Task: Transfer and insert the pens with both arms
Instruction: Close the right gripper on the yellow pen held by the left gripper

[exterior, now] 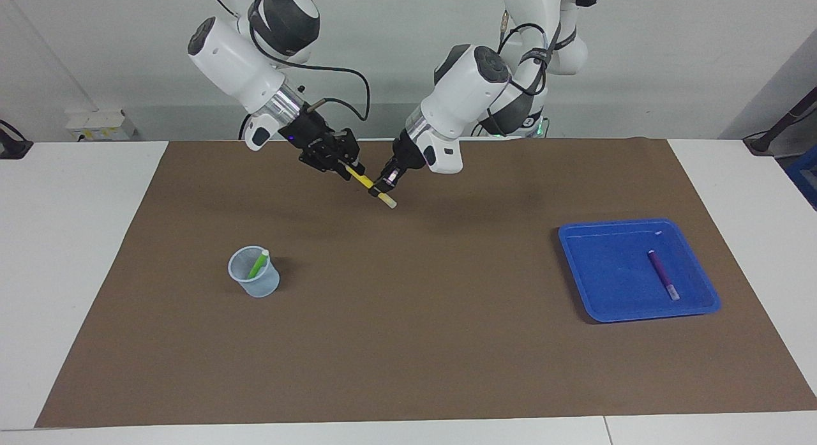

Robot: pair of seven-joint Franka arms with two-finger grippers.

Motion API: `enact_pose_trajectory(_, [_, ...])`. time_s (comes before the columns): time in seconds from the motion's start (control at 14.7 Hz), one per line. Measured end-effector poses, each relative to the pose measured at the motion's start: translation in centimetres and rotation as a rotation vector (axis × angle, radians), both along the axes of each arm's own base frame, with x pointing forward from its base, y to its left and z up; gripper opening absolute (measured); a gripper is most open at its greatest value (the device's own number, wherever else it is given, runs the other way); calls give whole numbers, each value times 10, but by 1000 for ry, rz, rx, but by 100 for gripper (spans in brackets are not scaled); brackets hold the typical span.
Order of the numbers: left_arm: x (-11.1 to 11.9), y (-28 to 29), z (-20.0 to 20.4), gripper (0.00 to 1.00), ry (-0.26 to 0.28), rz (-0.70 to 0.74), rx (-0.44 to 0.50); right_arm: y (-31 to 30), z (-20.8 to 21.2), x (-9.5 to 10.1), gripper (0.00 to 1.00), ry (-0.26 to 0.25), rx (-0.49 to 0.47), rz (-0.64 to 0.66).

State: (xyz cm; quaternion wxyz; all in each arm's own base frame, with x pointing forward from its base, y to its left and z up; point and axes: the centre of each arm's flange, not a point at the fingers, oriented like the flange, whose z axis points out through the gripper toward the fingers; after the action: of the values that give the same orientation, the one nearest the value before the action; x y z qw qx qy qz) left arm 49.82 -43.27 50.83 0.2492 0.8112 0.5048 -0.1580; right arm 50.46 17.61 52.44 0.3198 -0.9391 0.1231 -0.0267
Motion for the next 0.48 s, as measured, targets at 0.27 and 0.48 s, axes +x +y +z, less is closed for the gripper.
enact_pose_trajectory(0.27, [3,0,0,18,-22,18,-13,1,2,0,23,-5,7,-2])
enact_pose_trajectory(0.48, [3,-2,-3,18,-22,18,-14,3,3,0,19,-11,9,1])
